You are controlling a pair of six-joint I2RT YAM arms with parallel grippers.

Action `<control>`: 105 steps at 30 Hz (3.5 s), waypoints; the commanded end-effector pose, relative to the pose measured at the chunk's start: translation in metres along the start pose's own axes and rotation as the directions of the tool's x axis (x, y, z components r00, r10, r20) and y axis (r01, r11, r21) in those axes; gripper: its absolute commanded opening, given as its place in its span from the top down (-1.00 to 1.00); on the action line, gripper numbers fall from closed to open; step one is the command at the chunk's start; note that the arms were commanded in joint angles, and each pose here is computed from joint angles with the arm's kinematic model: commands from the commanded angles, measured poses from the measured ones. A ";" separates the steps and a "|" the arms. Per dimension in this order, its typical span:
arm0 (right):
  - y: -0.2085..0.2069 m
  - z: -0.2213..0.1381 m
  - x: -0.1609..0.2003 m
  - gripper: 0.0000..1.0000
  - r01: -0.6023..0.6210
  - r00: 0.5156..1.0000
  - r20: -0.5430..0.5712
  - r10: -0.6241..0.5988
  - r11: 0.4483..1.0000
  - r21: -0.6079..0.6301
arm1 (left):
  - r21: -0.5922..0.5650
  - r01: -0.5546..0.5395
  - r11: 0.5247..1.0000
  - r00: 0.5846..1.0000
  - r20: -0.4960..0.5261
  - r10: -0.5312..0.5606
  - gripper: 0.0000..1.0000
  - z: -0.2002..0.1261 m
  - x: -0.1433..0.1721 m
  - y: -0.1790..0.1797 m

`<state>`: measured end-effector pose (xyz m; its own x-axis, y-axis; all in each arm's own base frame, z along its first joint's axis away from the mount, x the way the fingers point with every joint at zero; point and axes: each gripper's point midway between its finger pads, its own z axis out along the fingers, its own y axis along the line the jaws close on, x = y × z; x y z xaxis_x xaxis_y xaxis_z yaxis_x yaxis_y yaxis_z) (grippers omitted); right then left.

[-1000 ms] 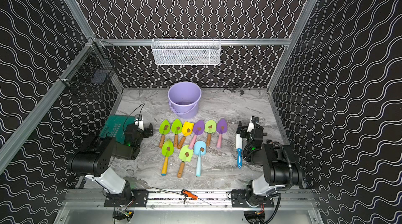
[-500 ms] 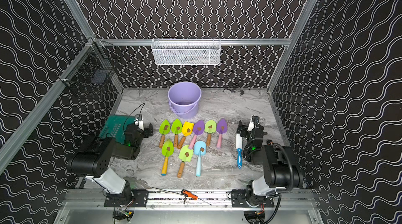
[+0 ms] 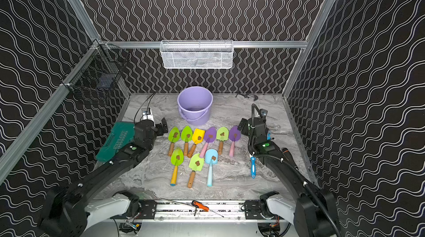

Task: Brush the soil off the hand trowel and place it into the bucket
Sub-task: Pick up the brush from the center of the board.

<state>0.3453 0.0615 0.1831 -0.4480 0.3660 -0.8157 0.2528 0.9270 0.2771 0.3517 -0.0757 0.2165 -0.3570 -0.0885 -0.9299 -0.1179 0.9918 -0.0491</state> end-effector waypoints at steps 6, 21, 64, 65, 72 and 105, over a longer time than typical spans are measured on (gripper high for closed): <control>-0.064 -0.031 0.100 -0.50 -0.093 0.962 -0.236 0.138 0.977 0.193 | 0.255 0.058 0.965 0.937 -0.347 0.035 -0.99 -0.063 0.052 -0.044; -0.085 -0.022 0.147 0.01 -0.086 0.928 -0.330 0.176 0.959 0.269 | 0.444 0.138 0.885 0.913 -0.403 0.060 -0.98 -0.079 0.058 -0.088; -0.005 -0.033 0.124 1.00 0.104 0.873 -0.475 -0.108 0.994 -0.035 | 0.584 0.183 0.791 0.887 -0.446 0.124 -0.91 -0.078 0.073 -0.133; 0.010 -0.040 0.121 1.00 0.106 0.860 -0.488 -0.146 0.988 -0.111 | 0.598 0.193 0.778 0.887 -0.445 0.122 -0.92 -0.081 0.071 -0.136; 0.103 -0.104 0.123 1.00 0.084 0.771 -0.490 -0.407 0.827 -0.556 | 0.675 0.297 0.676 0.883 -0.464 0.076 -0.98 -0.095 0.050 -0.166; 0.195 -0.151 0.141 1.00 0.218 0.756 -0.334 -0.563 0.698 -0.682 | 0.660 0.384 0.646 0.840 -0.540 0.052 -0.72 -0.088 0.092 -0.216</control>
<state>0.1899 0.3049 0.1855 -0.7862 -0.2747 -0.5535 -0.5259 0.7678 0.3660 0.2597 -0.3029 0.1688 -0.8158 -0.0531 -0.5759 0.3912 0.6827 -0.6171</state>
